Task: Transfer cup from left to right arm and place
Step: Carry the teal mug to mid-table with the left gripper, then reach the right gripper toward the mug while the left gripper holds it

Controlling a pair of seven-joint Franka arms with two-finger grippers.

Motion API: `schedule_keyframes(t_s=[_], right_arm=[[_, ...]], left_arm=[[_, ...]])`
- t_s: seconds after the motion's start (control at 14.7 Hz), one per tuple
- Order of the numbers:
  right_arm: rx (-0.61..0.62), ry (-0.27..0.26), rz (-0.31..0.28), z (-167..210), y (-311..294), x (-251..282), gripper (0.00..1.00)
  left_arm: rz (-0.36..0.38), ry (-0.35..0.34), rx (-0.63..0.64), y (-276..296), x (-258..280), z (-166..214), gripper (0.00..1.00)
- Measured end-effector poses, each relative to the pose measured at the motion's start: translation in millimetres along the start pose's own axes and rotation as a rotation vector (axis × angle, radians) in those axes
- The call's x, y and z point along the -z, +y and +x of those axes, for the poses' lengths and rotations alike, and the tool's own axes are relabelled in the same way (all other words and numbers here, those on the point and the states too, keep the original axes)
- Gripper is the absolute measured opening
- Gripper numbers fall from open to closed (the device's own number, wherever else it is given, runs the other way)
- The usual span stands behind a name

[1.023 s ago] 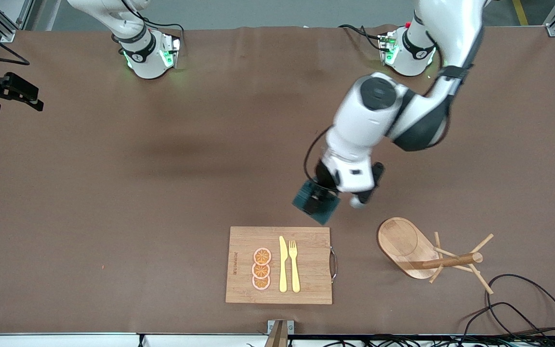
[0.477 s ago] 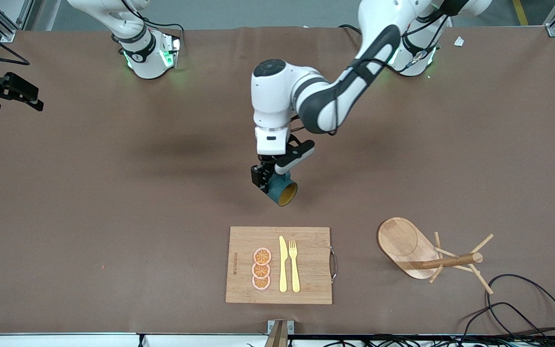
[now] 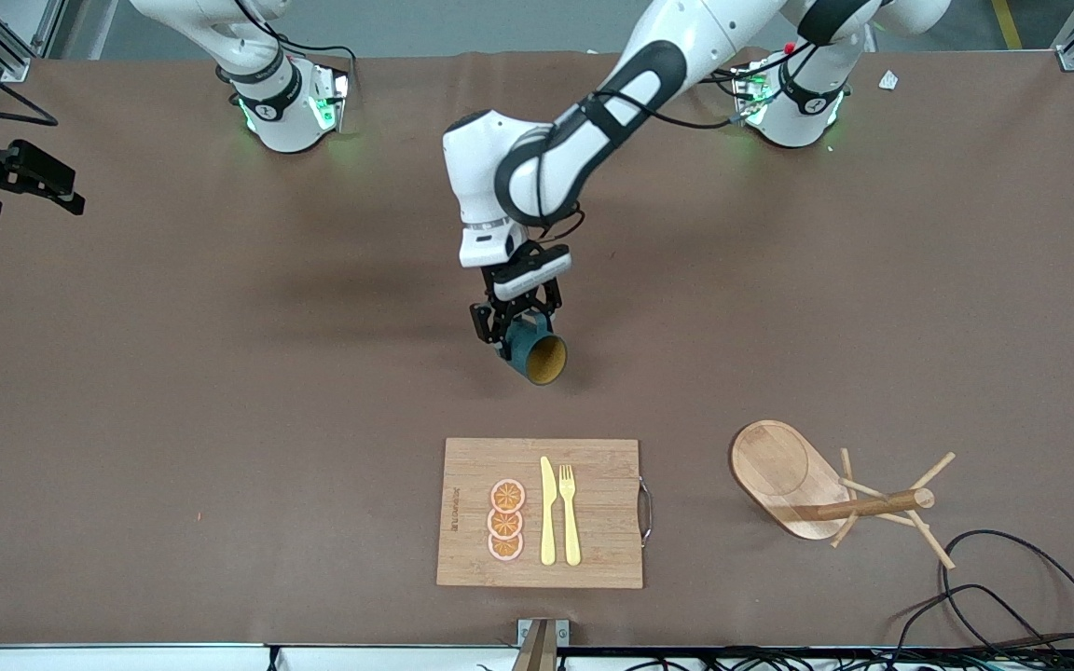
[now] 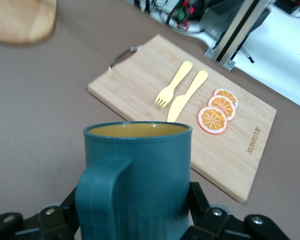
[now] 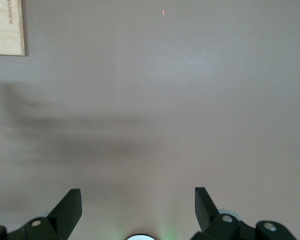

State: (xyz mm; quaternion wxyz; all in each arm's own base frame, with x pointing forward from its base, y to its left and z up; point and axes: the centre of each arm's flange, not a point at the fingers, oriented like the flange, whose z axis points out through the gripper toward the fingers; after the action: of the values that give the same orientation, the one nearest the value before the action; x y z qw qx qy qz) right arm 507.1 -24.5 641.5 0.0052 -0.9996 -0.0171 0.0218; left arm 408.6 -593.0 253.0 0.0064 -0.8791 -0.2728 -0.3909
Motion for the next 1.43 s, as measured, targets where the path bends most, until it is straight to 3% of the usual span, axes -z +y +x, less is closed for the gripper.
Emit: schedule_keyframes(t_s=[0.27,0.68,0.82,1.16,1.43], right_arm=[[0.0,0.001,0.0,0,0,0,1.0],[-0.001,-0.015,0.001,6,0,-8,1.0],[-0.002,-0.052,0.002,20,2,-29,1.0],[-0.004,-0.157,0.005,76,11,-102,1.0],[0.004,-0.14,0.012,92,8,-112,1.0]], left_arm=[[-0.061,0.201,-0.111,-21,5,-70,0.85],[-0.237,0.506,-0.23,-57,-32,-153,0.85],[-0.285,0.536,-0.242,-62,-41,-166,0.85],[-0.302,0.558,-0.271,-70,-46,-181,0.85],[-0.328,0.589,-0.311,-79,-60,-192,0.85]])
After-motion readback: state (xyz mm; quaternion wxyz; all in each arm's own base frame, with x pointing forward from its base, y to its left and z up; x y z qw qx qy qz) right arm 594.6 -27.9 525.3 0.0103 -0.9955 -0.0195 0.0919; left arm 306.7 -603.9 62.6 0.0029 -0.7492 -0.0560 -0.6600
